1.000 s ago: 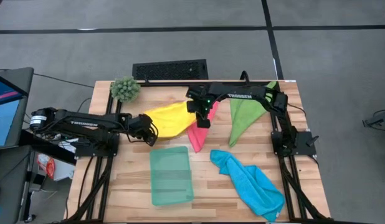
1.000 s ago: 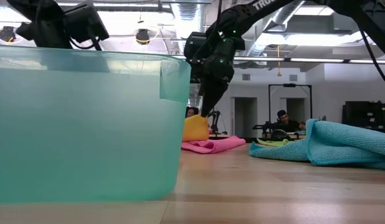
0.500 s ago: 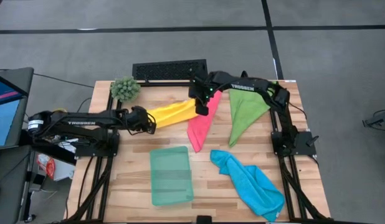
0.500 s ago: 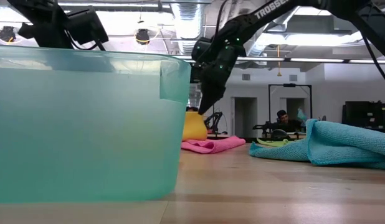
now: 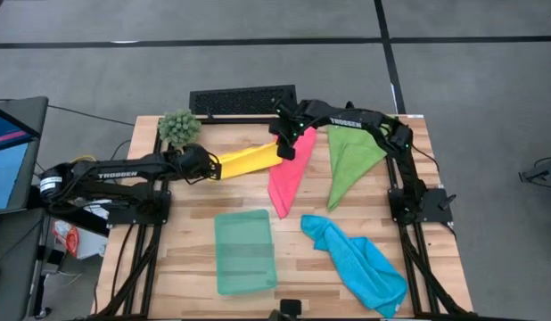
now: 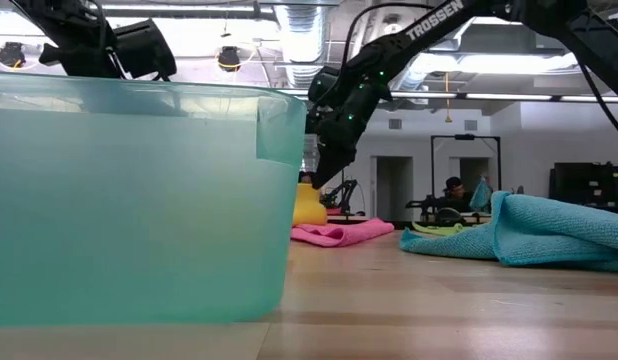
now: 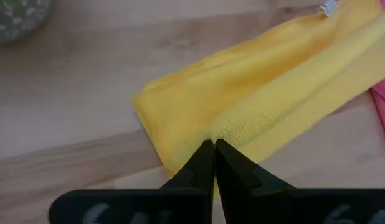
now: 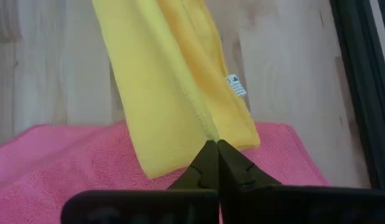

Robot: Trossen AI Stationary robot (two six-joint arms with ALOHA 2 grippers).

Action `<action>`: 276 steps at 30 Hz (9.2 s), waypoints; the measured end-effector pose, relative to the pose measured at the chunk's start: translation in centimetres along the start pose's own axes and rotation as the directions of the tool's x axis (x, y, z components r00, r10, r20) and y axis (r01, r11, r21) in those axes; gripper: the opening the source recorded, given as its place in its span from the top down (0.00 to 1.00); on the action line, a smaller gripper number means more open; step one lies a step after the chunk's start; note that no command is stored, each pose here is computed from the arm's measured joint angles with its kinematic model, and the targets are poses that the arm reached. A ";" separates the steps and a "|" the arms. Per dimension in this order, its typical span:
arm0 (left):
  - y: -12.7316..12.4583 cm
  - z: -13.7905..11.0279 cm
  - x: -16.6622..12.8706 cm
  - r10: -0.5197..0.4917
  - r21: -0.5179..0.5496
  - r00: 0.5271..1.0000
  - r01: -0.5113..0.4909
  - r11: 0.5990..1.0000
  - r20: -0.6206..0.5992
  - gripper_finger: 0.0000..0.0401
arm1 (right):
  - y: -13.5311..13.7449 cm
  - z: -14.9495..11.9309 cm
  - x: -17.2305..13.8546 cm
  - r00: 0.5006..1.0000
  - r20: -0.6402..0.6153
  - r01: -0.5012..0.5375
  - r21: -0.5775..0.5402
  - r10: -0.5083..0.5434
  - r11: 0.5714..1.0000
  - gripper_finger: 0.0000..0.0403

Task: Fold microfiber towels
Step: Fold the yellow towel

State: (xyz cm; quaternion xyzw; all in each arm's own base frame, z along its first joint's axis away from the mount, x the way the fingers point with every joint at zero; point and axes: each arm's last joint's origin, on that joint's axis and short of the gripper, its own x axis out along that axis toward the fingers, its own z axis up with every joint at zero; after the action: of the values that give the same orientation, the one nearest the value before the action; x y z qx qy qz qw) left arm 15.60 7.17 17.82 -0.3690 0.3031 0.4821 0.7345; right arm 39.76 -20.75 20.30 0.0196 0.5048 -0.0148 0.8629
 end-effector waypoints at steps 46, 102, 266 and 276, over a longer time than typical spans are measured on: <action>-2.4 0.6 1.6 -0.107 0.137 0.985 0.089 0.987 0.132 0.72 | -2.1 0.4 -3.0 0.986 0.164 -0.045 0.018 0.041 0.999 0.68; -0.4 -3.8 6.7 0.150 0.168 0.984 -0.165 0.972 0.100 1.00 | 3.5 -0.7 1.8 0.987 0.068 -0.151 0.117 0.144 0.982 0.79; -5.1 -4.4 9.7 -0.297 -0.003 0.952 0.298 0.955 -0.073 1.00 | 6.1 -1.4 7.0 0.994 -0.103 0.079 0.524 -0.029 0.848 0.45; -5.1 -4.4 9.7 -0.302 -0.004 0.951 0.303 0.953 -0.068 1.00 | 6.7 -1.3 7.6 0.992 -0.125 0.060 0.514 0.006 0.856 0.65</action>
State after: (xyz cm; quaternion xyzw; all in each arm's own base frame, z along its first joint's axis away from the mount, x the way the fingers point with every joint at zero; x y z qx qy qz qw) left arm 23.37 6.92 8.91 -0.4248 0.2693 0.3502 0.7902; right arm 42.67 -14.02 13.13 0.2439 0.5342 -0.1605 0.7933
